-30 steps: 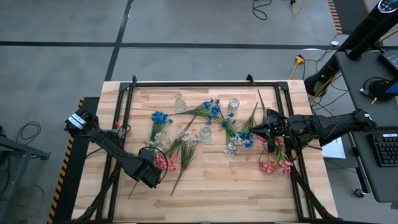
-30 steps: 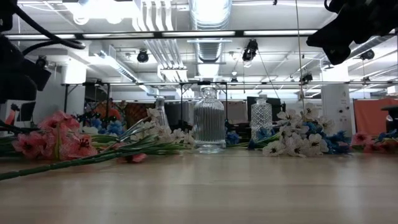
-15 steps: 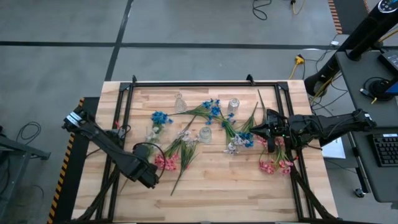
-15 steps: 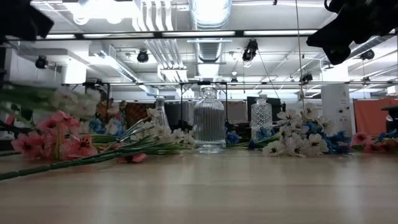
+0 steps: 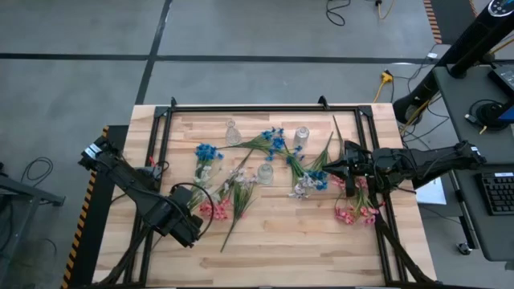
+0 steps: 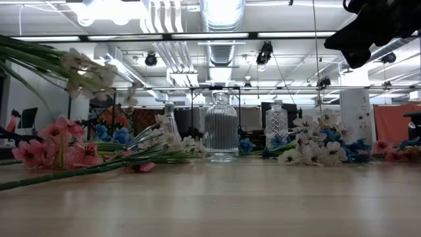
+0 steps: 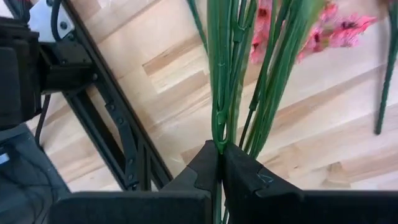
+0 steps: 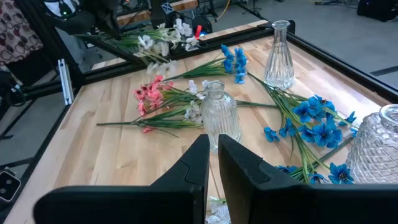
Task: Sort flowers into vase by color
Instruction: Put the left white flowers into the left transparent vase
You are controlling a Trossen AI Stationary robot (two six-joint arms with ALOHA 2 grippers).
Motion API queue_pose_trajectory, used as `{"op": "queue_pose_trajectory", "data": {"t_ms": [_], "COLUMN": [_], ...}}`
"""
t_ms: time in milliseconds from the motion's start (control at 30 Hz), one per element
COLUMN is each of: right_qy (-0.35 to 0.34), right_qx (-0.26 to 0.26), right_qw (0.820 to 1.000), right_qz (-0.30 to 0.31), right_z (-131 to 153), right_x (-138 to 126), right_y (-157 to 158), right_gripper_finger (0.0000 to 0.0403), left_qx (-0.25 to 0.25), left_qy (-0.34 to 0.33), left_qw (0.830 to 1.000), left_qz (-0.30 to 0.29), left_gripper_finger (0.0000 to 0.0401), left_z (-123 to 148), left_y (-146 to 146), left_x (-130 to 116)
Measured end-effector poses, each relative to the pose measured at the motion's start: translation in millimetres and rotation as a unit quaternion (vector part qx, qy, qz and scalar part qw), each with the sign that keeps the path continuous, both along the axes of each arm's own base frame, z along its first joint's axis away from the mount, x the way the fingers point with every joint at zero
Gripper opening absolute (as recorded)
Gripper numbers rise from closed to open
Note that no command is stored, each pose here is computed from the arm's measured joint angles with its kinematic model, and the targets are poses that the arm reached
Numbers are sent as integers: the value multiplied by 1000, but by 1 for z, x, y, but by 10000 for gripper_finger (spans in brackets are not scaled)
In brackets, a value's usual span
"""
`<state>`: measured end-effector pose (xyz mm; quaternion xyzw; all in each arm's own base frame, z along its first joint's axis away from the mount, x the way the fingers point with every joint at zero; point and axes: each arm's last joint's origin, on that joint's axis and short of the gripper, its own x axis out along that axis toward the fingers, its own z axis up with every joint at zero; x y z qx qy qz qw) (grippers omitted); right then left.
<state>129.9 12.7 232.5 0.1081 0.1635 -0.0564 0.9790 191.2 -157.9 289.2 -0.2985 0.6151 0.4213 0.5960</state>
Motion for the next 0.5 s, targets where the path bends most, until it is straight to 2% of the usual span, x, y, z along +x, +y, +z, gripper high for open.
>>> {"op": "queue_pose_trajectory", "data": {"t_ms": [100,167,233,400,500], "right_qy": [0,0,0,1,1], "right_qx": [-4,-4,-4,-8,-8], "right_qw": [1000,1000,1000,1000,1000], "right_qz": [2,2,2,4,5], "right_z": [0,0,0,0,0], "right_x": [0,0,0,0,0], "right_y": [0,0,0,0,0], "right_gripper_finger": [28,28,28,28,28], "left_qx": [-15,-24,-13,51,106], "left_qy": [-15,-46,-86,-190,-252], "left_qw": [999,997,993,975,954], "left_qz": [-35,-57,-73,-101,-123], "left_gripper_finger": [0,0,0,0,0], "left_z": [-2,-1,3,17,29], "left_y": [-5,-9,-11,-15,-14], "left_x": [2,4,6,9,11]}}
